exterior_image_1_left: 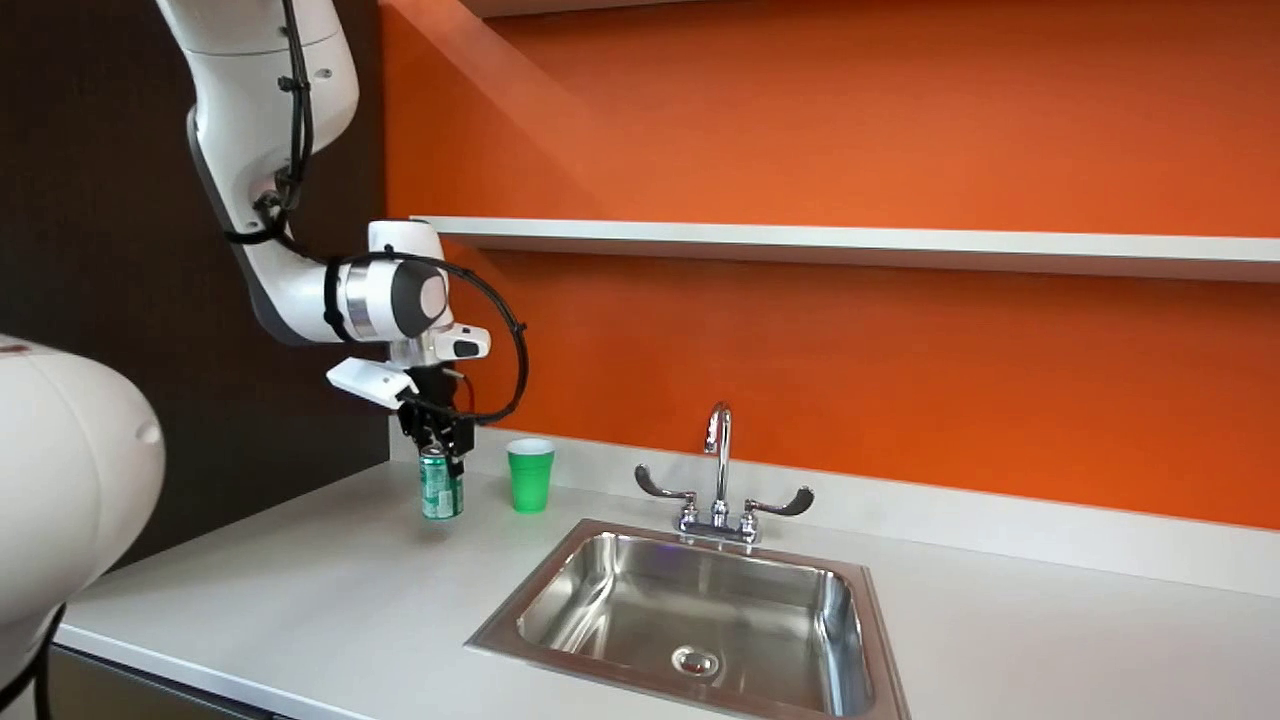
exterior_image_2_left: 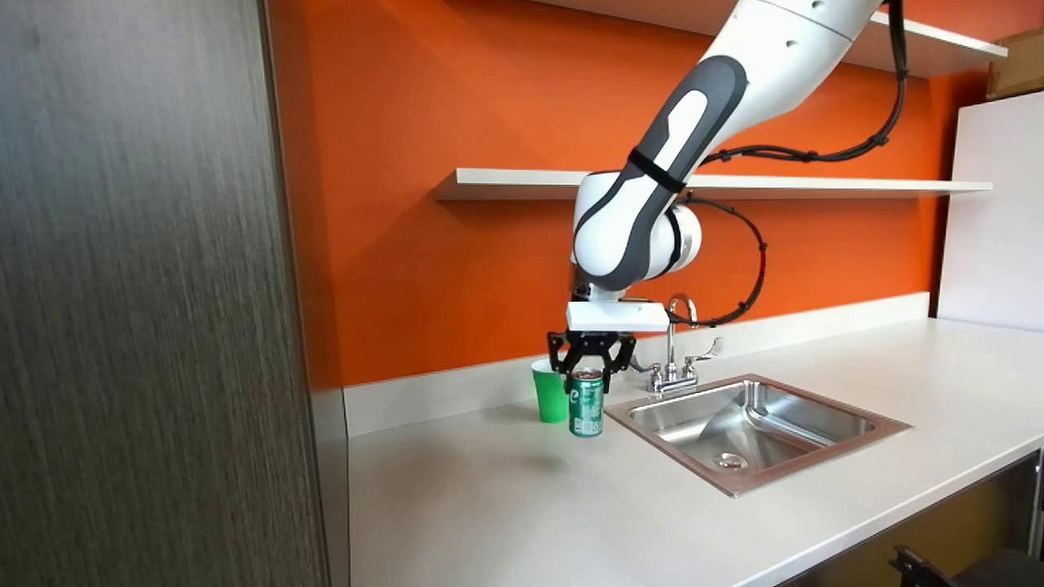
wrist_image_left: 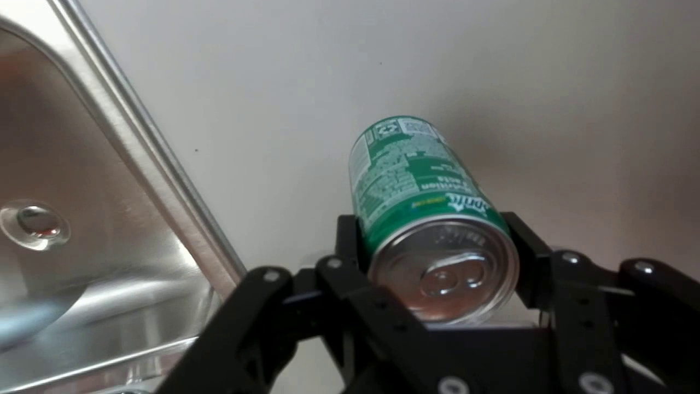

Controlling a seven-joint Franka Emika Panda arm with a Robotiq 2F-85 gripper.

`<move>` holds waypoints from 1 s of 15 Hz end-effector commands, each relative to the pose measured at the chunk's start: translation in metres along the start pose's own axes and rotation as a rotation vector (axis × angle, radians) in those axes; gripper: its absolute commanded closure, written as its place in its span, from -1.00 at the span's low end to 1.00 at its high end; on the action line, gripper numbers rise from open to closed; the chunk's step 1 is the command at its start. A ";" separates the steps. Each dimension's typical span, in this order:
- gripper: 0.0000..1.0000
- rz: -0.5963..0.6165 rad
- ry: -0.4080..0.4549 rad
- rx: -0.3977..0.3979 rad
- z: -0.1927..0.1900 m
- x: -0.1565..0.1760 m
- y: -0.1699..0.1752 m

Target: Put the can on the shelf

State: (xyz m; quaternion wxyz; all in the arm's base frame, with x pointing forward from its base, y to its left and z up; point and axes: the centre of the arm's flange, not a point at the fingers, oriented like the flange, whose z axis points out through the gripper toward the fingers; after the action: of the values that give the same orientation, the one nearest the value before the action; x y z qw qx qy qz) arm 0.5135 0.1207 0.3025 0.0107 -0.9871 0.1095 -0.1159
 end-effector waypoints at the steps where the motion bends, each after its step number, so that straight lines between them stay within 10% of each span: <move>1: 0.21 0.017 0.011 -0.041 -0.060 -0.008 -0.002; 15: 0.21 0.122 0.190 0.050 -0.253 -0.010 -0.004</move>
State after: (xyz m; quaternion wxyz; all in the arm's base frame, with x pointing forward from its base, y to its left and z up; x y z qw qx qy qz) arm 0.4544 0.1326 0.4980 0.0228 -0.9724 0.1419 -0.1837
